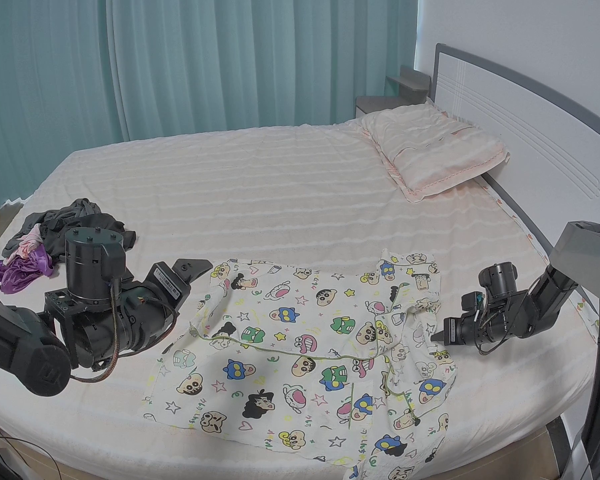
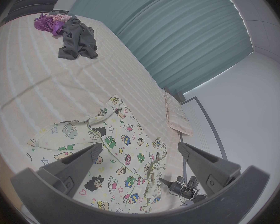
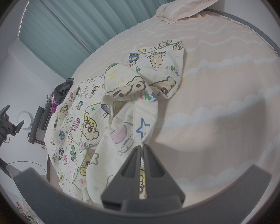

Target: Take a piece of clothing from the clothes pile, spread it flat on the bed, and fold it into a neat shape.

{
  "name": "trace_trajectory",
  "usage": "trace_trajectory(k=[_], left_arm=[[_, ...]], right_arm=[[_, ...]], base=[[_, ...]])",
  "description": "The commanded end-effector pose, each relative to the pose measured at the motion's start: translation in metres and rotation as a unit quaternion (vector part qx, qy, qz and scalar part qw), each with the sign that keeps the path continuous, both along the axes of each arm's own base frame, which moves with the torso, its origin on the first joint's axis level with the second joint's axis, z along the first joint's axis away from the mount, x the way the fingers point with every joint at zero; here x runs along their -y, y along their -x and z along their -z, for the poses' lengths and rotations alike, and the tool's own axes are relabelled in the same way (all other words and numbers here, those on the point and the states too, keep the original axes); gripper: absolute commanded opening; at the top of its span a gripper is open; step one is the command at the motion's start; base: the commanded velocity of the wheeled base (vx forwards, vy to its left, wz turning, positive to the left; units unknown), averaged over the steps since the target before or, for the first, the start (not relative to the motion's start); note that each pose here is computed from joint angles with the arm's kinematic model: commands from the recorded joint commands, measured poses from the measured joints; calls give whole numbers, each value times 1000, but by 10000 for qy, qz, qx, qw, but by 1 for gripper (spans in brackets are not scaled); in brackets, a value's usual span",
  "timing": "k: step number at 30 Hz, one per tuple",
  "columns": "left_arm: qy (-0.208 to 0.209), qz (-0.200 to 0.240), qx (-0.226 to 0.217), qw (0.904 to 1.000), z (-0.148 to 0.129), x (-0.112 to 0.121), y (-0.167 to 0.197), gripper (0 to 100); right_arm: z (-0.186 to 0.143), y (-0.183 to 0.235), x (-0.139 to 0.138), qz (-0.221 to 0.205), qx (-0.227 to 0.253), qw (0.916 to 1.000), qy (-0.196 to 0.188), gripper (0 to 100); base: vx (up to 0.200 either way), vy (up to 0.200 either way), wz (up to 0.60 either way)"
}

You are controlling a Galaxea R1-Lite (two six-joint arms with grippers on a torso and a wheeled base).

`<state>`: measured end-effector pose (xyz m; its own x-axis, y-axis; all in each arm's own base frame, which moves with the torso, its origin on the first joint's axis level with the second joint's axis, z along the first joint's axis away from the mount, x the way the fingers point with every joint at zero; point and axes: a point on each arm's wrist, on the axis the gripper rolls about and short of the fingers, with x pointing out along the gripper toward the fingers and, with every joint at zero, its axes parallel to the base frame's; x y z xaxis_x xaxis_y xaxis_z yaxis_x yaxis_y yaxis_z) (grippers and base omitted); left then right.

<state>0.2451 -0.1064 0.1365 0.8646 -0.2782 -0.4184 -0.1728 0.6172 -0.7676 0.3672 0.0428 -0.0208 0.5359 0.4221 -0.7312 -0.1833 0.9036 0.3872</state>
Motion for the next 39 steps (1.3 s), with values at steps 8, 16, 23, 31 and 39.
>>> trace_trajectory(k=[8, 16, 23, 31, 39], left_arm=[[-6, -8, 1, 10000, 0, 0, 0, 100], [-10, -5, 10, 10000, 0, 0, 0, 100], [-10, -5, 10, 10000, 0, 0, 0, 100], [-13, -5, 3, 10000, 0, 0, 0, 100], [-13, -5, 3, 10000, 0, 0, 0, 100]], right_arm=[[-17, 7, 22, 293, 112, 9995, -7, 0], [-20, 10, 53, 761, 130, 9969, 147, 0], [-22, 11, 63, 867, 164, 9960, 121, 0], [-18, 15, 48, 498, 103, 9987, 45, 100], [-5, 13, 27, 191, -26, 9998, 47, 100]], base=[[0, 0, 0], [0, 0, 0], [0, 0, 0], [0, 0, 0], [0, 0, 0]])
